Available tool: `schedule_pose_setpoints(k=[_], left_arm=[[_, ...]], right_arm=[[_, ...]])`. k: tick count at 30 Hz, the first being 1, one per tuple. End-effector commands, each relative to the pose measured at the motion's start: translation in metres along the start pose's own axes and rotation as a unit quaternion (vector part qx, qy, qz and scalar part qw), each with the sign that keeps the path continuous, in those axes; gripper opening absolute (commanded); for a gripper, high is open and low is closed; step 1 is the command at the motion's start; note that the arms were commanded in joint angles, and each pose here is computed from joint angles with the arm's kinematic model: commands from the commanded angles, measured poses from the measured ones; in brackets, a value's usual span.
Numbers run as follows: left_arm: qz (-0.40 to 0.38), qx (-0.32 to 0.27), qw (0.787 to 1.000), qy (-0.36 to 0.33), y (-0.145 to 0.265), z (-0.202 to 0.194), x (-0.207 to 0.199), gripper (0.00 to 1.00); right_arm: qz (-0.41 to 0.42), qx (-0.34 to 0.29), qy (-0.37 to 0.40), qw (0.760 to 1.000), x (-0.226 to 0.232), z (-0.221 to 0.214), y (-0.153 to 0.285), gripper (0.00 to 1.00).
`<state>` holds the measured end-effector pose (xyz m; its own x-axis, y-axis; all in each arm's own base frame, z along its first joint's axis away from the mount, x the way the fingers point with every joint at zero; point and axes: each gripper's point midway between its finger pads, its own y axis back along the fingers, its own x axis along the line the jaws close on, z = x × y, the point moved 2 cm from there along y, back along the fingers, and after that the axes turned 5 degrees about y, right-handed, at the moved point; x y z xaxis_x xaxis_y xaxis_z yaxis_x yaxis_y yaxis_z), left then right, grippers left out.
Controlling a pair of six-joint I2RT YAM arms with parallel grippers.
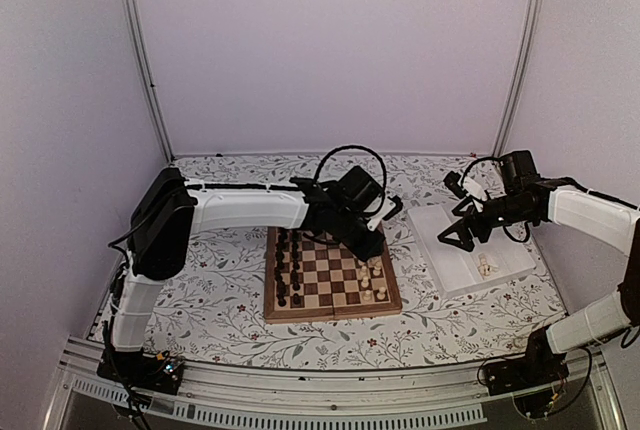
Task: Set up the chess pieces on the board
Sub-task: Place the chess piece on the chessboard.
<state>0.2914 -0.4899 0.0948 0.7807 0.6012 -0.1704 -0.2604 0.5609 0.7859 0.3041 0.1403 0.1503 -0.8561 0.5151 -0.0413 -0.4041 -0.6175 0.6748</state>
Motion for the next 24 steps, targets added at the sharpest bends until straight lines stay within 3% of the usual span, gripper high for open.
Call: schedule_pose_setpoints(k=[1, 11, 18, 21, 22, 24], left_arm=[[-0.007, 0.008, 1.000, -0.010, -0.006, -0.002, -0.009, 0.23], [0.003, -0.015, 1.000, -0.014, 0.018, 0.019, -0.012, 0.38], [0.053, -0.080, 0.995, -0.021, 0.085, 0.056, -0.004, 0.42], [0.060, -0.111, 0.992, -0.030, 0.110, 0.067, -0.002, 0.42], [0.059, -0.121, 0.990, -0.035, 0.116, 0.070, -0.003, 0.42], [0.055, -0.146, 0.987, -0.039, 0.127, 0.074, -0.004, 0.43]], right_arm=[[0.006, 0.001, 0.000, 1.000, 0.002, -0.002, -0.001, 0.99], [-0.023, -0.010, 0.003, 1.000, -0.009, 0.017, 0.011, 0.99], [-0.222, -0.001, 0.002, 0.975, -0.075, 0.045, 0.068, 0.99], [-0.237, 0.030, -0.002, 0.971, -0.079, 0.033, 0.074, 0.99], [-0.230, 0.054, -0.002, 0.972, -0.077, 0.024, 0.071, 0.98], [-0.206, 0.109, -0.016, 0.972, -0.076, -0.001, 0.062, 0.83]])
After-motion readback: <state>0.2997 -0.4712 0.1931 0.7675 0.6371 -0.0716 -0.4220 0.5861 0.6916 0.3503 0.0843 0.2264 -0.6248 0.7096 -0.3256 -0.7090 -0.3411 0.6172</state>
